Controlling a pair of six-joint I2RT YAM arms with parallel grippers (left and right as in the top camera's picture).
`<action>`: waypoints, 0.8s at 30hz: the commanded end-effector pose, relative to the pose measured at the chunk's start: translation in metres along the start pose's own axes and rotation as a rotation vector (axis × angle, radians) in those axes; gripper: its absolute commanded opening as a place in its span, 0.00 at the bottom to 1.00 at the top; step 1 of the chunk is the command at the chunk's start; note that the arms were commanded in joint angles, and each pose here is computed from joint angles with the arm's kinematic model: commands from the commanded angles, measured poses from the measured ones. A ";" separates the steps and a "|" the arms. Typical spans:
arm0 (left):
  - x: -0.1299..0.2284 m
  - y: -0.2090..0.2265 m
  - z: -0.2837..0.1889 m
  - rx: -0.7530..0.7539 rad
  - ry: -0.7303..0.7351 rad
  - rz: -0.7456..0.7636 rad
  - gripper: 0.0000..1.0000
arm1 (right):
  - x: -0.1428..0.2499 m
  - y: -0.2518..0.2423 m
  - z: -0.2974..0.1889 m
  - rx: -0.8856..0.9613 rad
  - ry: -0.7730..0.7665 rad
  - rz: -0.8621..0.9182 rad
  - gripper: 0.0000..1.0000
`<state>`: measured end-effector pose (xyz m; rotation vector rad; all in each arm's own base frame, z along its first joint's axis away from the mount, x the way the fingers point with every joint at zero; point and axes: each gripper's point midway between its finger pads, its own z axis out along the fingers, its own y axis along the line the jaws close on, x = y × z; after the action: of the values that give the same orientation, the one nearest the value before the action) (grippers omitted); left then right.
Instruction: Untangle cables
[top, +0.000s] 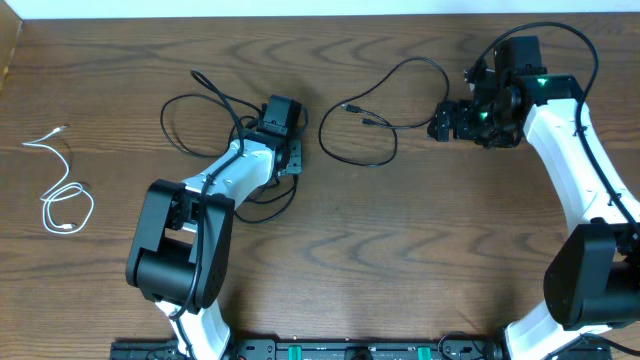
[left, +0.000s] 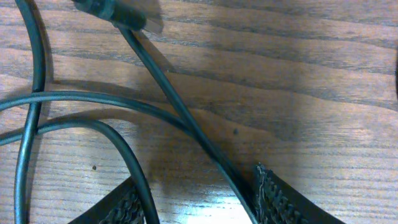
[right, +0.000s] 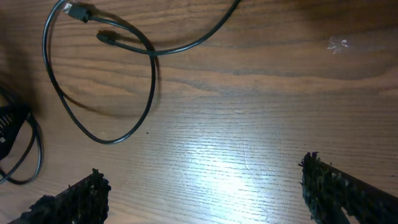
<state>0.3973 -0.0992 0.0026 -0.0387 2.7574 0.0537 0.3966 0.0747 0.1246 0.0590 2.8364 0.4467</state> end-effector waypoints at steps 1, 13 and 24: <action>0.003 0.006 0.008 -0.032 0.013 -0.025 0.50 | 0.002 0.002 0.000 -0.010 0.004 0.010 0.97; 0.011 0.006 0.020 -0.040 0.039 -0.065 0.43 | 0.002 0.002 0.000 -0.009 0.003 0.009 0.97; 0.027 -0.006 0.026 0.027 0.111 -0.099 0.08 | 0.001 0.002 0.000 -0.010 0.001 0.008 0.97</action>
<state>0.4049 -0.1053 -0.0013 -0.1485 2.7485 -0.0046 0.3968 0.0746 0.1246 0.0589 2.8357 0.4461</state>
